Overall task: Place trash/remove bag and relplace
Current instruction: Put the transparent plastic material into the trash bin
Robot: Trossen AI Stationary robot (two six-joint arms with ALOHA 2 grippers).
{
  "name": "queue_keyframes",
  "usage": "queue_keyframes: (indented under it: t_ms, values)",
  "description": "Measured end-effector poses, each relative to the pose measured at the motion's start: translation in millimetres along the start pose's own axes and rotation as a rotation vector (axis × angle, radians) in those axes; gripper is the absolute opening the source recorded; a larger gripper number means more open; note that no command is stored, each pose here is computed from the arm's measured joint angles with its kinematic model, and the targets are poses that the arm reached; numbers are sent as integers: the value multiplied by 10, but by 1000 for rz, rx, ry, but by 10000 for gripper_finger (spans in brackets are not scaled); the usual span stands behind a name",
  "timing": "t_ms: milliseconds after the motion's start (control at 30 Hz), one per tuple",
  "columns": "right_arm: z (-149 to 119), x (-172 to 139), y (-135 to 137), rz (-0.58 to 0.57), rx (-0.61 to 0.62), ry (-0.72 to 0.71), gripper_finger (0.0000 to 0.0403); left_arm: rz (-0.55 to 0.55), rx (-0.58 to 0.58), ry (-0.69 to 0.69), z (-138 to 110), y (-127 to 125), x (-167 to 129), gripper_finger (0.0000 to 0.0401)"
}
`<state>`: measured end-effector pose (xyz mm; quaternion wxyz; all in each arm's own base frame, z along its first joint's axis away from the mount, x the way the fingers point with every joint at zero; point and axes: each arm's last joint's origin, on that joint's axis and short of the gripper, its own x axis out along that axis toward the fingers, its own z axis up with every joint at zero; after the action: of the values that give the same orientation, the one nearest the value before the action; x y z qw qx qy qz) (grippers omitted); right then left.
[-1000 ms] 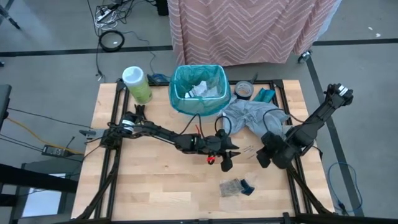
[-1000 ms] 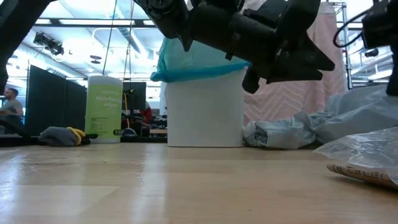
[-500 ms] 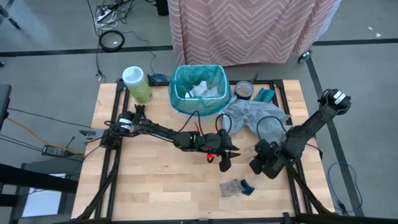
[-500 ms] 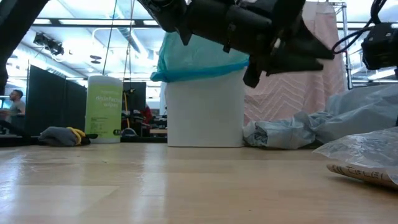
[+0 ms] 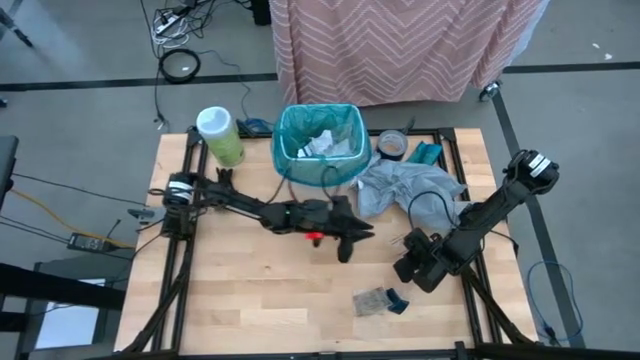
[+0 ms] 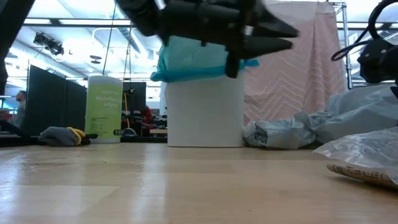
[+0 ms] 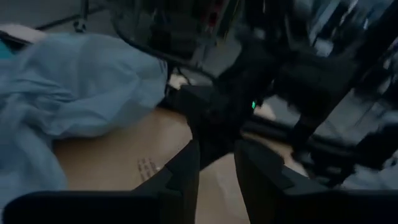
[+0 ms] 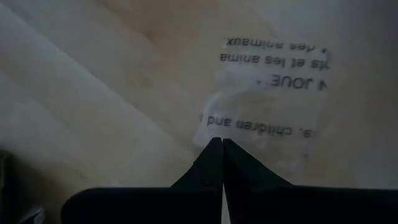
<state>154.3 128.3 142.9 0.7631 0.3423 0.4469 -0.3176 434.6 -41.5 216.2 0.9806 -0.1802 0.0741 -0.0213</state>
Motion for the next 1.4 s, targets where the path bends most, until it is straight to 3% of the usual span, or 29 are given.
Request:
queue_keyframes:
  t_ms: [200,433,667,833,1000,1233,1400]
  values:
    - [40,61,36,2,27,-7,0,-10,-31,-74,-108,84,-430,73]
    - [144,261,207,78,1,2,0,2,-57,-41,-243,137,-829,68]
    - [333,453,446,214,-39,3,0,11,-58,-34,-356,188,-1062,67]
    - [559,234,671,370,-178,-170,0,5,-66,-66,-382,200,-1136,67]
    - [673,139,533,229,-169,-139,0,6,-59,-68,-377,201,-1136,67]
    - [578,133,171,-94,-154,-7,0,8,-53,-64,-380,203,-1135,67]
    - [524,107,95,-177,-177,-21,0,9,-30,-65,-380,203,-1136,67]
